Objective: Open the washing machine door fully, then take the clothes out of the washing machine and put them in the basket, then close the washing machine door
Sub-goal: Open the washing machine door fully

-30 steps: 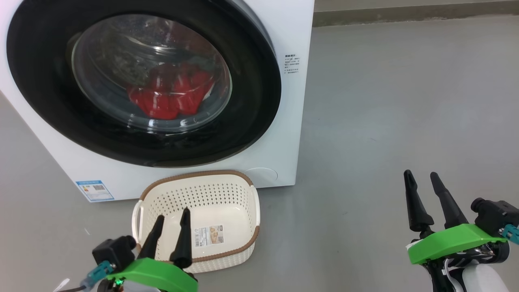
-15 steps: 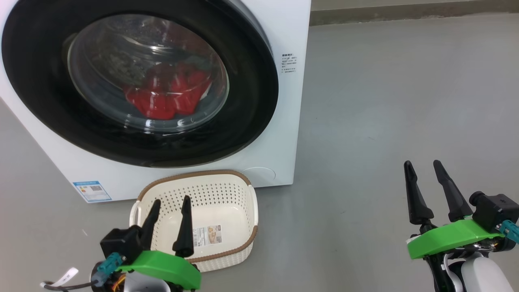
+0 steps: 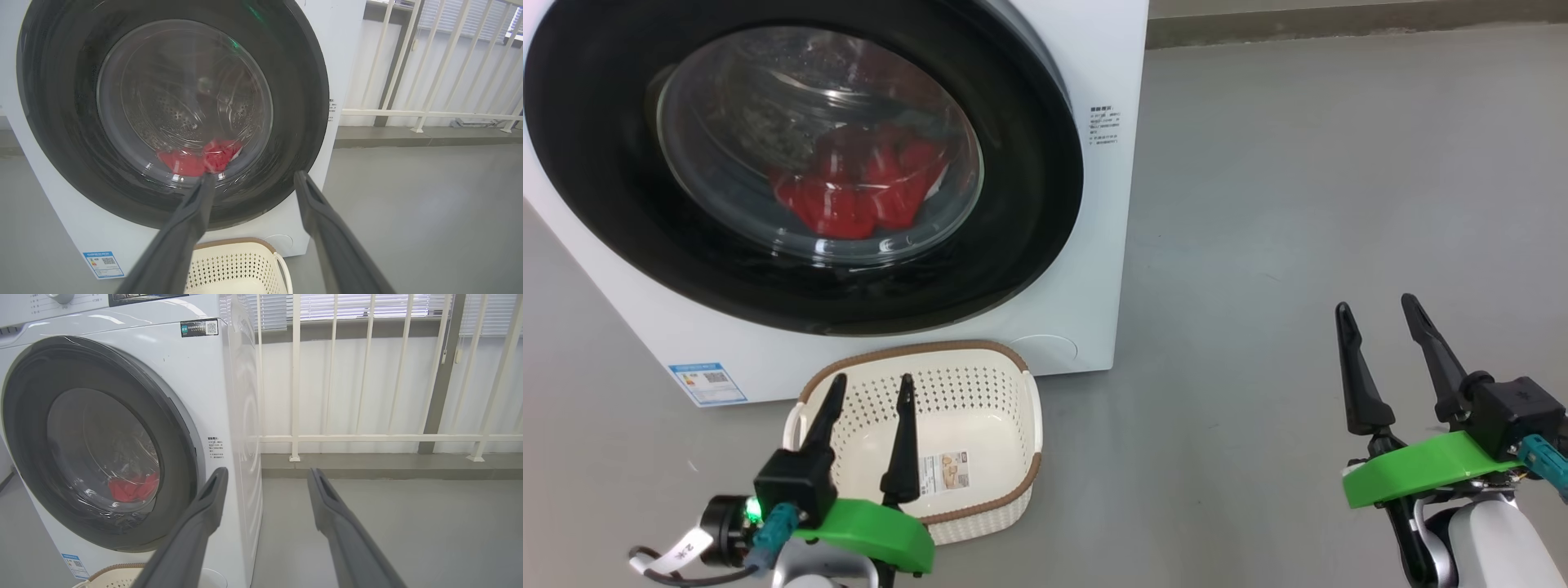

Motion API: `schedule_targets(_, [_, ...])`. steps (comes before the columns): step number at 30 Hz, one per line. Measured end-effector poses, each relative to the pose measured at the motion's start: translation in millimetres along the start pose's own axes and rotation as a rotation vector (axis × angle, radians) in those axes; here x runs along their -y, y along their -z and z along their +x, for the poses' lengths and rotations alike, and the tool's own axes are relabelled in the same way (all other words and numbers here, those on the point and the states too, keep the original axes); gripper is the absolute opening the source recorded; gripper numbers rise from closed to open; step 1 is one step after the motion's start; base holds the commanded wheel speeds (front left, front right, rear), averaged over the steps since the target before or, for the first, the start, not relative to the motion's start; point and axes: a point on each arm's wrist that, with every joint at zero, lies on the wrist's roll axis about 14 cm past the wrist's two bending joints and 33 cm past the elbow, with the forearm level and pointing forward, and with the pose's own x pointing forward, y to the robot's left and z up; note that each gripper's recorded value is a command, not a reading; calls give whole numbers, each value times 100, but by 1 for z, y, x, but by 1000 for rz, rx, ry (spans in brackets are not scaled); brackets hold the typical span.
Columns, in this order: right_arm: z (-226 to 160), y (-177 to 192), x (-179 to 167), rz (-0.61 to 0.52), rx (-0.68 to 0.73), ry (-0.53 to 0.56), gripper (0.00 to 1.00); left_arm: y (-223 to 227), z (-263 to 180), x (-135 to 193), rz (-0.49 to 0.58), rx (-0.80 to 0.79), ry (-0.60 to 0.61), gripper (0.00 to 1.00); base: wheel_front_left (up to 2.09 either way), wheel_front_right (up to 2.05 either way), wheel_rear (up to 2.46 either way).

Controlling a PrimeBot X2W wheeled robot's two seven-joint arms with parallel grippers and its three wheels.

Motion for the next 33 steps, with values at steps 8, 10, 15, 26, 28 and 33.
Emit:
schedule_targets(8, [7,-11,-4,-60,39,-22,100,-9,4,2,53,35,11,100,0,0,0])
schedule_targets(10, [7,-11,-4,-60,39,-22,100,-8,4,2,54,33,10,100,0,0,0])
schedule_targets(15, [7,-11,-5,-59,38,-23,100,-6,3,1,55,27,7,100,0,0,0])
schedule_targets(26, [9,-6,-6,-55,28,-26,100,-5,3,-4,53,26,-7,100,0,0,0])
schedule_targets(28, [10,-3,-6,-55,20,-26,100,-4,4,-5,52,23,-10,100,0,0,0])
schedule_targets(33, [15,6,-6,-26,0,-23,100,-4,9,-7,47,29,-13,100,0,0,0])
